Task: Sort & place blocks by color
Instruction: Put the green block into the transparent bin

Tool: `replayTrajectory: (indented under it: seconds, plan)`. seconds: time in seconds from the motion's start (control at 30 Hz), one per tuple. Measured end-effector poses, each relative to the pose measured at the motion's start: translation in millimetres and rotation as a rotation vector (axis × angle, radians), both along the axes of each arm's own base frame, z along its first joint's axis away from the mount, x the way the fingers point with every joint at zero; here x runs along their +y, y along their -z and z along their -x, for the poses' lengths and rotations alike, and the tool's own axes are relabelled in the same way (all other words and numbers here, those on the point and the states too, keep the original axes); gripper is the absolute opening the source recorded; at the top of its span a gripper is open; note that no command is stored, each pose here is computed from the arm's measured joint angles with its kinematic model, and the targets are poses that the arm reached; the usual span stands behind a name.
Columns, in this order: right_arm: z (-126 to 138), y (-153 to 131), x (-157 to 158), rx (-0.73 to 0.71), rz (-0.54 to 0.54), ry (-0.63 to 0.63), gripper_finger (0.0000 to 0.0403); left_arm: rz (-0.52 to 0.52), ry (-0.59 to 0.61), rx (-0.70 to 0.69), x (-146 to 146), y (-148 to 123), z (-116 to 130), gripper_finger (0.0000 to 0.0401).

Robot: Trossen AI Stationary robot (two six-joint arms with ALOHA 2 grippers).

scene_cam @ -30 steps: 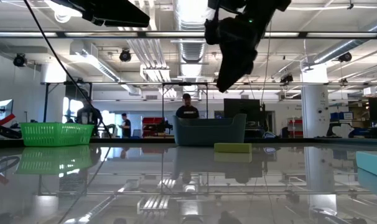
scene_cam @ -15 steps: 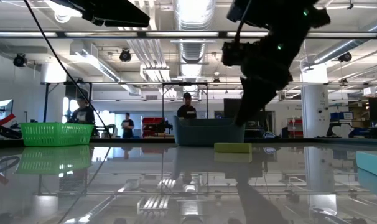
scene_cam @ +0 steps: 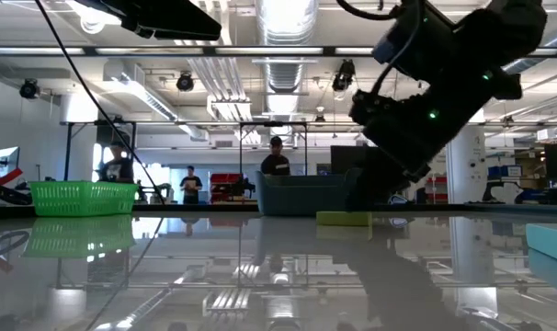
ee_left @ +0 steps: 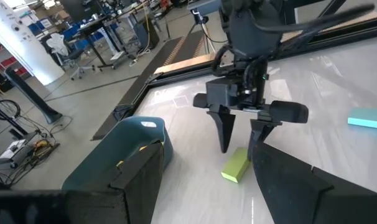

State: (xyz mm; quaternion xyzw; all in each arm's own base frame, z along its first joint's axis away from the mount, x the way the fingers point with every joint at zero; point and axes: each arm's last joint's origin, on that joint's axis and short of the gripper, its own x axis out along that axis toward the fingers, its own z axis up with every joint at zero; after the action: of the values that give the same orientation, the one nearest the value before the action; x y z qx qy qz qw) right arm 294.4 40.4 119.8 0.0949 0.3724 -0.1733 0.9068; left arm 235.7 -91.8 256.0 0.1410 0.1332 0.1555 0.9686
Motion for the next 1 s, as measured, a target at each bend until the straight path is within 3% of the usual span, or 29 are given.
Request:
replayTrajectory:
  seconds: [0.13, 0.23, 0.53, 0.83, 1.0]
  plan:
    - [12.3, 10.9, 3.7, 0.039, 0.021, -0.004, 0.0224, 0.0, 0.0, -0.004, 0.0, -0.4, -0.1, 0.0226]
    - [16.5, 14.1, 5.9, 0.037, 0.045, -0.005, 0.0199, 0.009, 0.001, -0.023, -0.2, -2.1, -0.6, 0.0226]
    - [20.3, 17.4, 5.9, 0.055, 0.08, -0.046, 0.002, 0.064, 0.003, -0.133, -4.3, -6.8, -8.4, 0.0226]
    - [13.6, 0.2, 14.8, -0.004, 0.065, -0.123, 0.0008, 0.121, 0.004, -0.224, -8.0, -10.6, -14.0, 0.0226]
    - [8.1, -6.9, 17.2, -0.035, 0.07, -0.134, 0.0008, 0.246, -0.05, -0.244, -5.0, -1.3, -14.5, 0.0226]
